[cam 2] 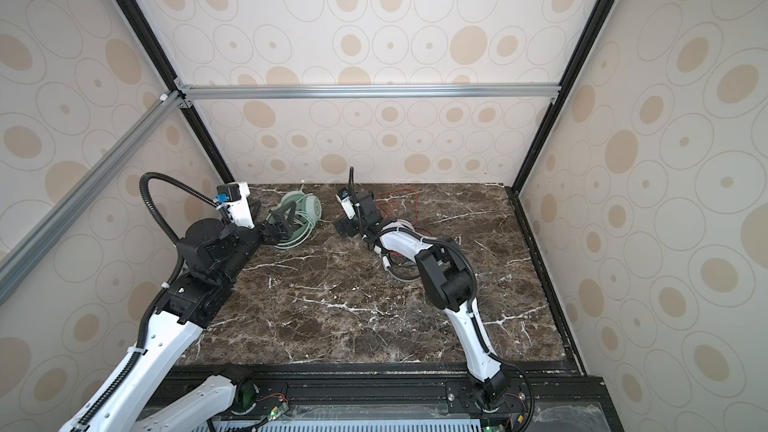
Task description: Wrap the headphones
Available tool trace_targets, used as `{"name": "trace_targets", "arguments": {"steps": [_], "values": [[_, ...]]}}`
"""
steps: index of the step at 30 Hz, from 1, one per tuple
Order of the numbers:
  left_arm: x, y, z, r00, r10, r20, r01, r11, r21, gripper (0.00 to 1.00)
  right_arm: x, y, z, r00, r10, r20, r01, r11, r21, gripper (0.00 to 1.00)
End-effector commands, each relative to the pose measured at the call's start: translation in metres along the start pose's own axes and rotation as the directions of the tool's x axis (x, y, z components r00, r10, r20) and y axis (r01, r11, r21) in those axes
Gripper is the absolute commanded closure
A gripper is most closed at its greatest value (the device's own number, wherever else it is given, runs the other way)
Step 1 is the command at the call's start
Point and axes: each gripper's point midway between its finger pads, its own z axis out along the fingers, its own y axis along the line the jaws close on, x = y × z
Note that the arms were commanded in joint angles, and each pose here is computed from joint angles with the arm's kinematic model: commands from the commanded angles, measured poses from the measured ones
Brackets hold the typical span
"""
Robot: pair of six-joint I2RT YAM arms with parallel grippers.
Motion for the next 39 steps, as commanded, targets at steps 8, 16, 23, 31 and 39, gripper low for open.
{"name": "trace_targets", "arguments": {"steps": [8, 16, 23, 31, 39], "values": [[-0.017, 0.002, -0.013, 0.998, 0.020, 0.059, -0.020, 1.000, -0.013, 0.02, 0.000, -0.023, 0.046, 0.986, 0.128, -0.107, -0.132, 0.991, -0.037, 0.00], [-0.015, 0.009, -0.012, 0.998, -0.002, 0.058, 0.005, 0.999, -0.053, 0.02, -0.026, -0.020, 0.010, 0.992, 0.052, 0.119, -0.055, 0.998, 0.020, 0.00], [-0.020, 0.014, -0.014, 0.998, -0.010, 0.060, 0.016, 0.996, -0.088, 0.02, -0.047, -0.024, -0.020, 0.965, 0.213, 0.155, -0.215, 0.977, -0.004, 0.00], [-0.023, 0.024, -0.018, 0.997, -0.004, 0.079, 0.015, 0.991, -0.136, 0.02, -0.046, -0.029, -0.026, 0.902, 0.409, 0.140, -0.378, 0.902, -0.207, 0.00], [-0.023, 0.027, -0.020, 0.996, -0.003, 0.084, 0.016, 0.988, -0.153, 0.02, -0.034, -0.033, -0.019, 0.888, 0.453, 0.079, -0.404, 0.850, -0.337, 0.00]]}}
